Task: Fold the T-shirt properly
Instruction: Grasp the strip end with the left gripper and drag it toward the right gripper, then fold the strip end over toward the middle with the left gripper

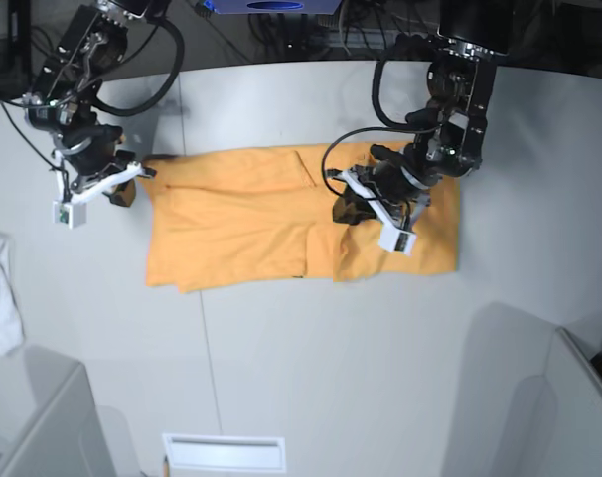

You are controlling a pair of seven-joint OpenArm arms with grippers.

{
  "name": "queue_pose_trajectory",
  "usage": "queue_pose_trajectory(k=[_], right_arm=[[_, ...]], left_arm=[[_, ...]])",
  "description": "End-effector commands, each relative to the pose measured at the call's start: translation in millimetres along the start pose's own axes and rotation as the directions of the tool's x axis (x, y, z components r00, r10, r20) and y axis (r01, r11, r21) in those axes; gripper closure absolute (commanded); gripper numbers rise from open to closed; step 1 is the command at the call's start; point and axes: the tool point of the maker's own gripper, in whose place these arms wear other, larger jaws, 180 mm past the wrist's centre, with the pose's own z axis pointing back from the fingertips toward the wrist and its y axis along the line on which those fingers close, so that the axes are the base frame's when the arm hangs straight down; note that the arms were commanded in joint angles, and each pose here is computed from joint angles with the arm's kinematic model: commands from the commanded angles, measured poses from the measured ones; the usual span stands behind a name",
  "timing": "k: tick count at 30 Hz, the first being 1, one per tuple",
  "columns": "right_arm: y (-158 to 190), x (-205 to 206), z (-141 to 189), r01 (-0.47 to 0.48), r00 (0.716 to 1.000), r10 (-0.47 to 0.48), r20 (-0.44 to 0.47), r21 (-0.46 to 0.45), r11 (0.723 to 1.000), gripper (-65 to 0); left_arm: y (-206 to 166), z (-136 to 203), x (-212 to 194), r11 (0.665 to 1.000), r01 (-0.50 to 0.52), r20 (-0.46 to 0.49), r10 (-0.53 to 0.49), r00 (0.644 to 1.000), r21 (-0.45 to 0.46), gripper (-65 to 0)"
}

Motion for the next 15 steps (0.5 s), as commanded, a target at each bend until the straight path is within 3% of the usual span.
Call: queue_pose_trajectory(k=[1, 15], right_arm=[[2, 13, 3, -0.013, 0.999, 0.012, 0.045, 0.009, 1.0, 0.0], [2, 12, 3, -0.01, 0.999, 0.01, 0.045, 0.009, 1.0, 0.0]], left_arm=[[0, 2, 13, 1.0, 0.02, 0.039, -0.02, 0.999, 0.003, 0.0], [3, -3, 3, 0.999, 0.035, 0.005, -0.035, 0.999, 0.017, 0.0]])
